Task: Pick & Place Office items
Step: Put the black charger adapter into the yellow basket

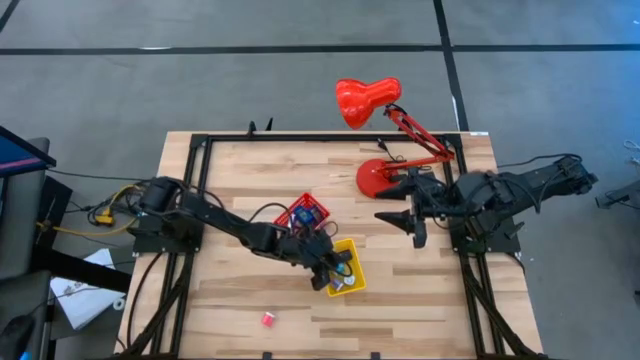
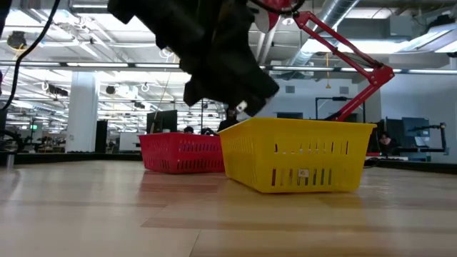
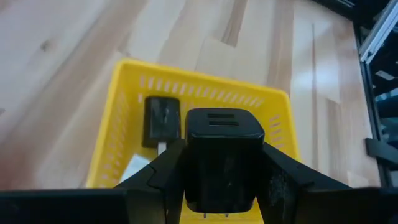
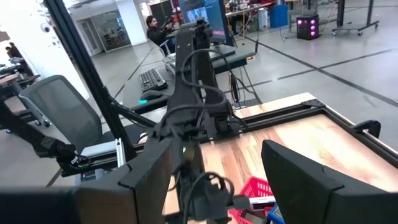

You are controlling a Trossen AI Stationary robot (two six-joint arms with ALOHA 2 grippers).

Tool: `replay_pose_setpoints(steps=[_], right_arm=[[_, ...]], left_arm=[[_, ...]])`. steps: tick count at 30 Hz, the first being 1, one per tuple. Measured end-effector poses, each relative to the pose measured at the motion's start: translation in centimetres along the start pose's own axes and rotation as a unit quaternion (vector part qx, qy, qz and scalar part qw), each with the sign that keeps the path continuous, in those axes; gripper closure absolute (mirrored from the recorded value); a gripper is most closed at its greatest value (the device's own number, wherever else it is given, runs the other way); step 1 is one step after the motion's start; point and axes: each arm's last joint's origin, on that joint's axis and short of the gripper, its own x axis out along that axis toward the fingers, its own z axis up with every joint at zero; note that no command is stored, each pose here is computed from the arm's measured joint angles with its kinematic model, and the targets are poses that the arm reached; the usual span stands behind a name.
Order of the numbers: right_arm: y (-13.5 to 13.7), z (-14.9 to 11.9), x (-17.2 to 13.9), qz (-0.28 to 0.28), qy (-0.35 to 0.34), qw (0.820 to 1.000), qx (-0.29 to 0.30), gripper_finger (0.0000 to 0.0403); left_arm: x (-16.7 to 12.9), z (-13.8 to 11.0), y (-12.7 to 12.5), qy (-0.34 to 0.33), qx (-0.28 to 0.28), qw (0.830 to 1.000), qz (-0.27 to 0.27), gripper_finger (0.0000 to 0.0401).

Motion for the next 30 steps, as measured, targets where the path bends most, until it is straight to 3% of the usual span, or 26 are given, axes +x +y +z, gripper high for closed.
replay_pose_setpoints(steps=[13, 23, 30], right_arm=[[-0.3, 0.1, 0.1, -0.008, -0.002, 1.000, 0.001, 0.0163], [-0.3, 0.1, 0.1, -0.008, -0.002, 1.000, 0.001, 0.0163], [-0.3, 0.1, 0.1, -0.008, -0.002, 1.000, 0.001, 0.0163]], left_arm=[[2.0, 0.2, 2.4, 0.013, -0.057, 0.998, 0.018, 0.0244], [1.9, 0.4, 2.4, 0.039, -0.067, 0.997, -0.029, 0.0221], [1.9, 0.4, 2.4, 0.042, -0.068, 0.996, -0.033, 0.0208]])
